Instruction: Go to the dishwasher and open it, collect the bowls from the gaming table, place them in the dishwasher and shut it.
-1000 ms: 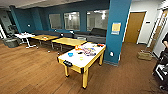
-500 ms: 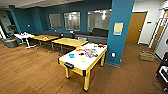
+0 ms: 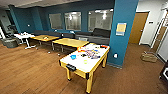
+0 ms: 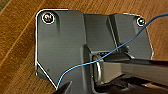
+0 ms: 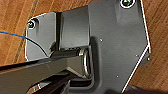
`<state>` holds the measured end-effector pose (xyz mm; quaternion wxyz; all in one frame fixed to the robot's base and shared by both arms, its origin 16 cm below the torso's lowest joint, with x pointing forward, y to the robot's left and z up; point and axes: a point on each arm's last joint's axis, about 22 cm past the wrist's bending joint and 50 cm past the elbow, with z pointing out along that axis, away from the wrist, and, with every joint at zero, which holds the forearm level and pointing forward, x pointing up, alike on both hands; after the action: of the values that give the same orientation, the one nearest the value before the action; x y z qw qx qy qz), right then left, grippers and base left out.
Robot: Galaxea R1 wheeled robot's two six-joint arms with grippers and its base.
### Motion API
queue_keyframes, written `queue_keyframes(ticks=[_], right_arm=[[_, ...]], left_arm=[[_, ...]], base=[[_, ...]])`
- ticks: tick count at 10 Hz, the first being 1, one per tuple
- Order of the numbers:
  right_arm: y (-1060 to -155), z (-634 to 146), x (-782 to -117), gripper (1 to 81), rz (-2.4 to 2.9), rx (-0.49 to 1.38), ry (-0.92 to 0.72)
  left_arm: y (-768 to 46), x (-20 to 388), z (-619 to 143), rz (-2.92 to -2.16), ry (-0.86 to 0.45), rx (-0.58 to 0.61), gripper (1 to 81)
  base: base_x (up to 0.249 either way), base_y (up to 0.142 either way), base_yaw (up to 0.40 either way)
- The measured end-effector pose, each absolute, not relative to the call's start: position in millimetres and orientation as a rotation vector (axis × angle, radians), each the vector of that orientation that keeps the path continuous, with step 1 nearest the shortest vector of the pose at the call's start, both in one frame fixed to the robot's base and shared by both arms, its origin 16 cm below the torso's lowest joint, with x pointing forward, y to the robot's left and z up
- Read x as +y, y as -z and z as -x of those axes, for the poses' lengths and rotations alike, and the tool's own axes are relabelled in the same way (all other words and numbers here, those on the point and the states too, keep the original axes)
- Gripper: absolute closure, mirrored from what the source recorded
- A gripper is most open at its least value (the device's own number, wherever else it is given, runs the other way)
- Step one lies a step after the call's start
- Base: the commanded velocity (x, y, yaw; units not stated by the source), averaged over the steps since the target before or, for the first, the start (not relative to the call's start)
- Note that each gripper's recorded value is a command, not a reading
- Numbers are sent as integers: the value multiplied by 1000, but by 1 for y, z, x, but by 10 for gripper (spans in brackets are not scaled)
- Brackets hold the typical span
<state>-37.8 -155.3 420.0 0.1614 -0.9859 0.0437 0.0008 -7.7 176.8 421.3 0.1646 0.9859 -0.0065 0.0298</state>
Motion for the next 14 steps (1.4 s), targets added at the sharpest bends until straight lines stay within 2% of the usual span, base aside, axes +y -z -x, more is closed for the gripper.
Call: queue_keyframes(ticks=[14], right_arm=[[-420,31,-156,10,2815,123,9]], left_arm=[[-421,176,5,-2809,-89,-19,10]], base=[[152,85,0]])
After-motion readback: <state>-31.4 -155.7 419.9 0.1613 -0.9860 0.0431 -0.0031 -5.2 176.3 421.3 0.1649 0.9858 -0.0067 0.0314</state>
